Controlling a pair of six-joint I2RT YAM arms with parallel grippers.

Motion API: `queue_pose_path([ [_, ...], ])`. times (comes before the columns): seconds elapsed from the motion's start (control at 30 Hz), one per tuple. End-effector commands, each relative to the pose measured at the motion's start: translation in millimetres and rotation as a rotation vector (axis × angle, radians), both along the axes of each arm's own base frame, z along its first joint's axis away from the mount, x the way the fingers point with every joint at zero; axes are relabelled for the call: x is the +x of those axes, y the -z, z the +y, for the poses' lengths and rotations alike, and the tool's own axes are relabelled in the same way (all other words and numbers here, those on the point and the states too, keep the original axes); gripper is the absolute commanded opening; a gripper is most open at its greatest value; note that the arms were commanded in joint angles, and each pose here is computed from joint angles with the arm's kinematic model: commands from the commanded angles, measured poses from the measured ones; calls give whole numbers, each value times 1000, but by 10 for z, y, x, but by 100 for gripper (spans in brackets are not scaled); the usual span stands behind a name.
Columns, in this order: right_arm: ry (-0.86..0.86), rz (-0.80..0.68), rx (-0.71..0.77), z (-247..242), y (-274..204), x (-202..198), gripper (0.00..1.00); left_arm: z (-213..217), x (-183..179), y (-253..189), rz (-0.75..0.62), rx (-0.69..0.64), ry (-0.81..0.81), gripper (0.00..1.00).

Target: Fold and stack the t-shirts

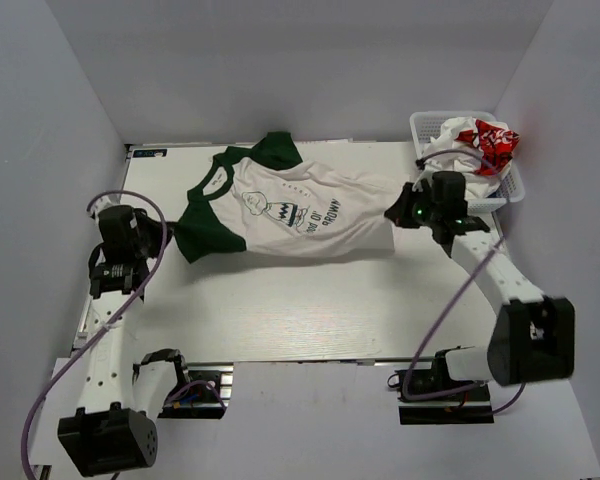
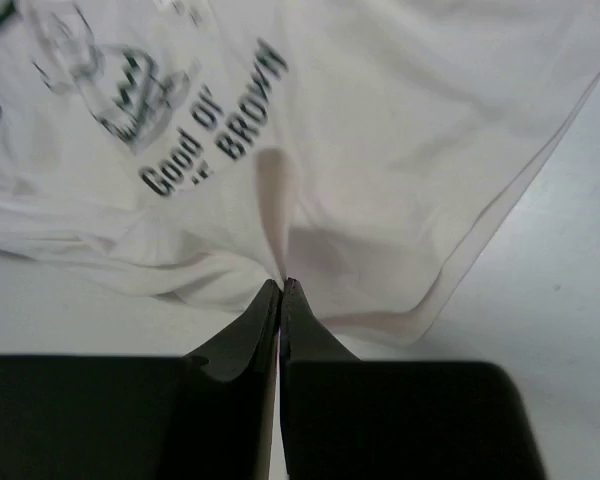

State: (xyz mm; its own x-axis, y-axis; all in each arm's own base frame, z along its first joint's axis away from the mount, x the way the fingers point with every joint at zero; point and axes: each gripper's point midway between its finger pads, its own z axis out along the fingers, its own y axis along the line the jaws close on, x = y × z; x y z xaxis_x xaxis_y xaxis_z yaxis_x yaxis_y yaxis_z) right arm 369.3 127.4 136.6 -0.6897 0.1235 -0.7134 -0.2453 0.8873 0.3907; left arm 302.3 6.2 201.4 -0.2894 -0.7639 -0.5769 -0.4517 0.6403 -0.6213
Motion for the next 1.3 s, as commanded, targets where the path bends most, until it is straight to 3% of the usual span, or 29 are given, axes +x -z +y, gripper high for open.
queue_pose_path([
  [0.0, 98, -309, 26, -143, -1049, 83, 0, 16, 51, -1011, -292, 33, -16, 0],
  [0.3, 234, -784, 54, -511, -2904, -635, 0, 309, -573, -2751, -700, 100, -238, 0],
  [0.47, 236, -1059, 70, -649, -3952, -1382, 0, 304, -1307, -3819, -945, 157, -285, 0],
  [0.63, 233, -1218, 30, -769, -4607, -2010, 0, 314, -1916, -4569, -1136, 244, -335, 0],
  [0.8, 249, -1335, 23, -847, -5011, -2360, 0, 381, -2084, -4944, -1203, 330, -386, 0],
  [0.9, 250, -1336, 11, -842, -5032, -2279, 0, 339, -1871, -5174, -1230, 362, -343, 0],
  [0.93, 263, -1302, 0, -841, -4988, -2089, 0, 330, -1754, -5205, -1227, 378, -326, 0],
  [1.07, 266, -1183, -26, -773, -4664, -1479, 0, 335, -770, -5065, -1127, 373, -234, 0],
  [1.1, 302, -1139, -40, -800, -4527, -1216, 0, 352, -195, -4803, -1037, 370, -185, 0],
  [1.2, 312, -1046, -52, -740, -4120, -666, 0, 261, 693, -4257, -922, 357, -30, 0],
  [1.23, 299, -955, -75, -690, -3701, -380, 0, 285, 1143, -3891, -841, 341, 4, 0],
  [1.27, 286, -909, -75, -643, -3501, -213, 0, 293, 1374, -3667, -806, 333, 24, 0],
])
